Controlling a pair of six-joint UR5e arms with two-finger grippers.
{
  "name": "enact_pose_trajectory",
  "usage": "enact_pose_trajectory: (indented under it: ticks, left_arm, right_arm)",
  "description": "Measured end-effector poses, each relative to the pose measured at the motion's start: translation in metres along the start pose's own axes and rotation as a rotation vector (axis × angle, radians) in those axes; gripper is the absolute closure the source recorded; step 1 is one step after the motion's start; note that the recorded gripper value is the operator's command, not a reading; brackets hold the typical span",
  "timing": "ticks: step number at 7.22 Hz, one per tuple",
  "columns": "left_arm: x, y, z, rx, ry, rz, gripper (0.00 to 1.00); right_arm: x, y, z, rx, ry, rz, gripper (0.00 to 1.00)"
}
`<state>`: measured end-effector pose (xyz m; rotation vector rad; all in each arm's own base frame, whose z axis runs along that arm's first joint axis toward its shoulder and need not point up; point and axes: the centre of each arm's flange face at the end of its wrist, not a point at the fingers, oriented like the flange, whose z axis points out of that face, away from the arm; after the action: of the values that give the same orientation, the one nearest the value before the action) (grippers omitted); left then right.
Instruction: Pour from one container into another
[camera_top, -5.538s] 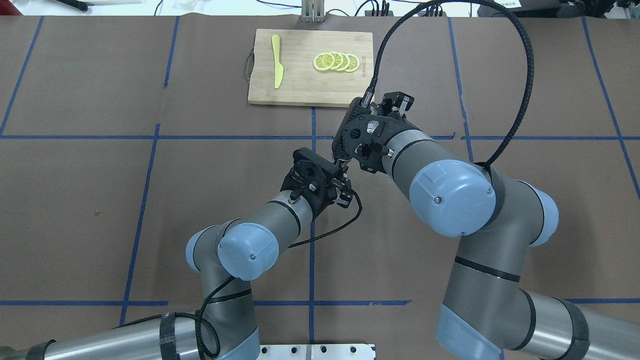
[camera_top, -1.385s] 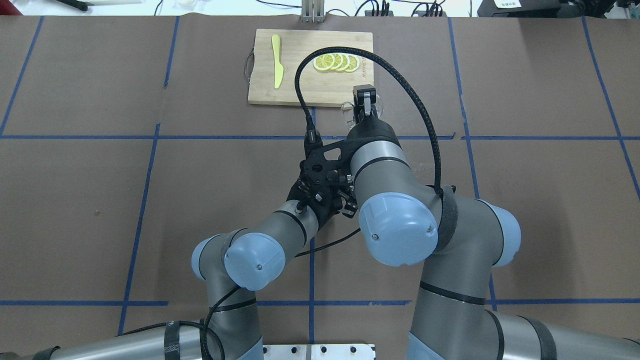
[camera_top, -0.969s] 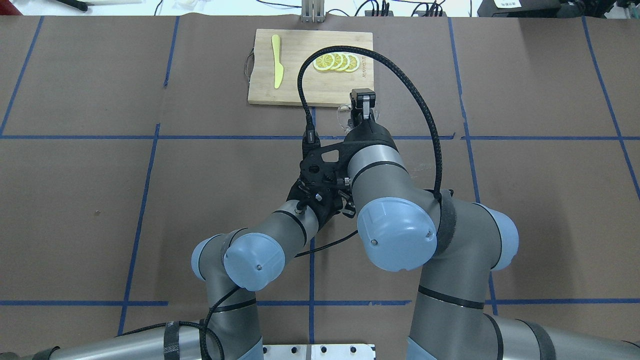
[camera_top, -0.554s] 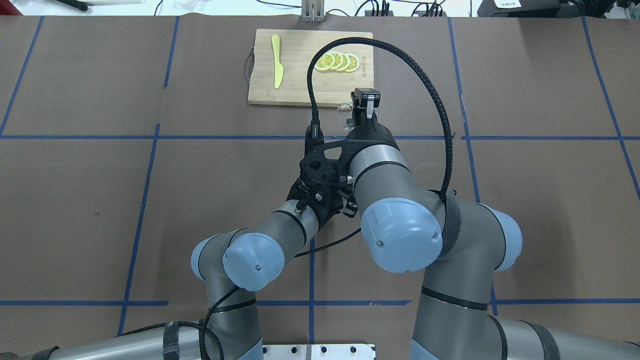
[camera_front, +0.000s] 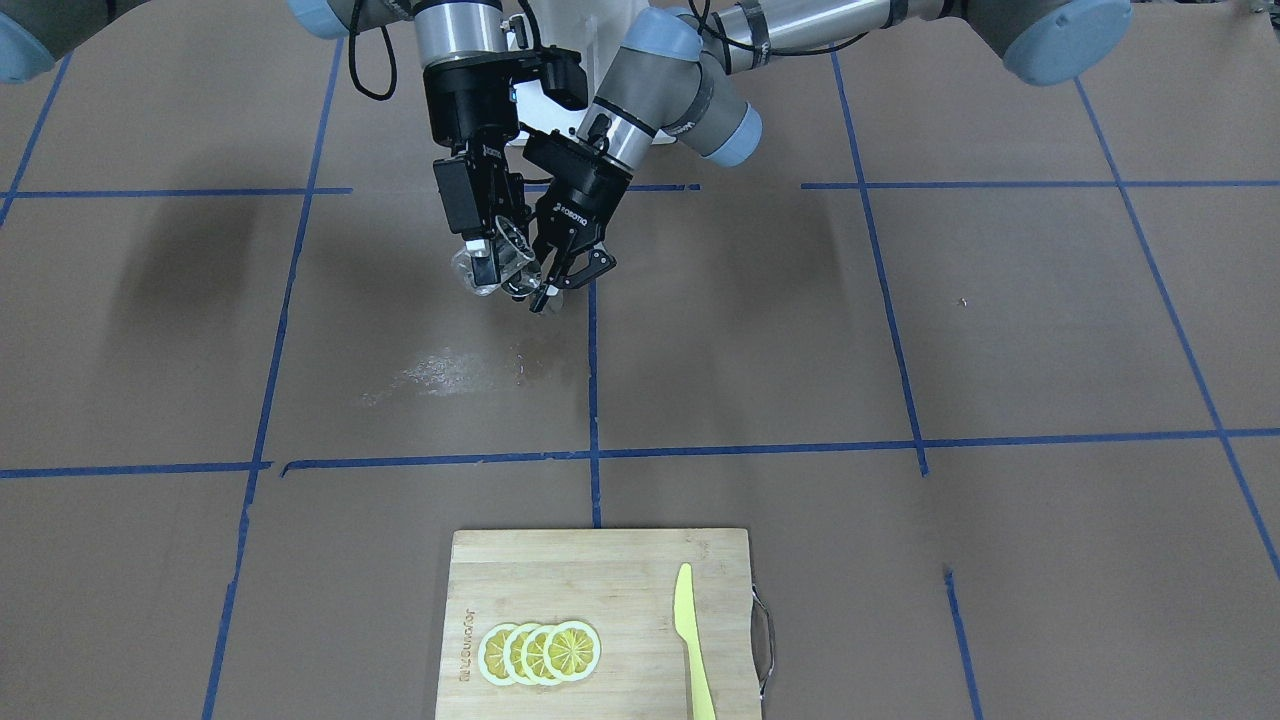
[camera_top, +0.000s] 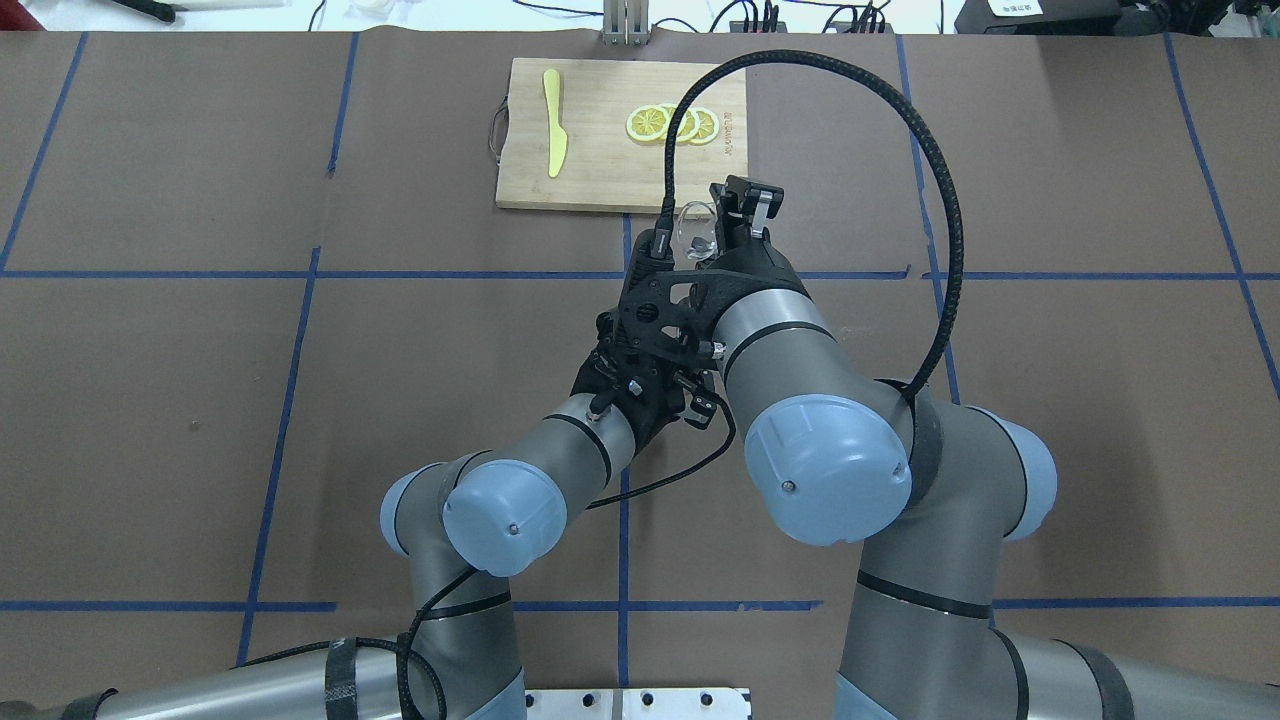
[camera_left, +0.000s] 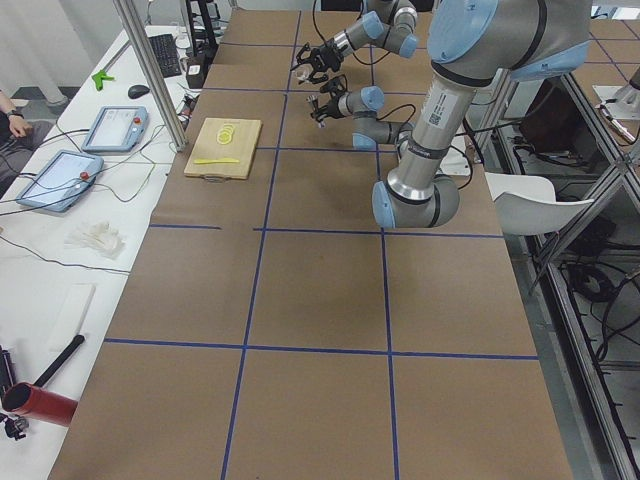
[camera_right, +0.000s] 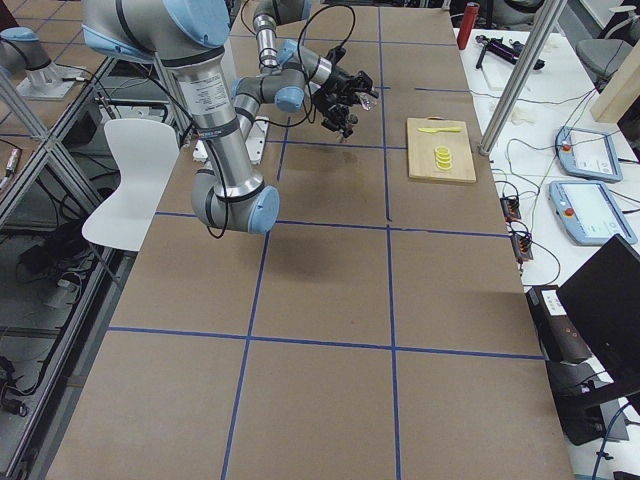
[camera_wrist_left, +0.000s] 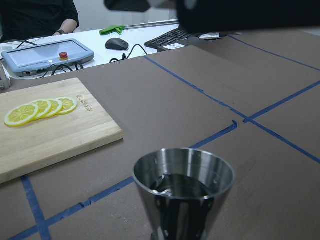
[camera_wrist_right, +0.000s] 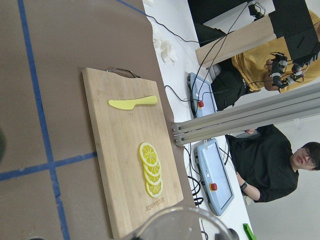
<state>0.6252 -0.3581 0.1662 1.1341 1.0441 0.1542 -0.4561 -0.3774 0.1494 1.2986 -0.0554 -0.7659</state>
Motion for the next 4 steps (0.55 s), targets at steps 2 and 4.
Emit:
enact_pose_trajectory:
  ticks: [2, 4]
  left_arm:
    - [-0.007, -0.006, 0.000, 0.020, -0.002, -0.008, 1.00]
    - [-0.016, -0.009, 0.001, 0.029, -0.011, -0.009, 1.00]
  right_arm:
    - [0.003, 0.012, 0.000, 0.028, -0.013, 0.142, 1.00]
    - [0.019, 0.025, -0.004, 0.042, -0.002, 0.321, 1.00]
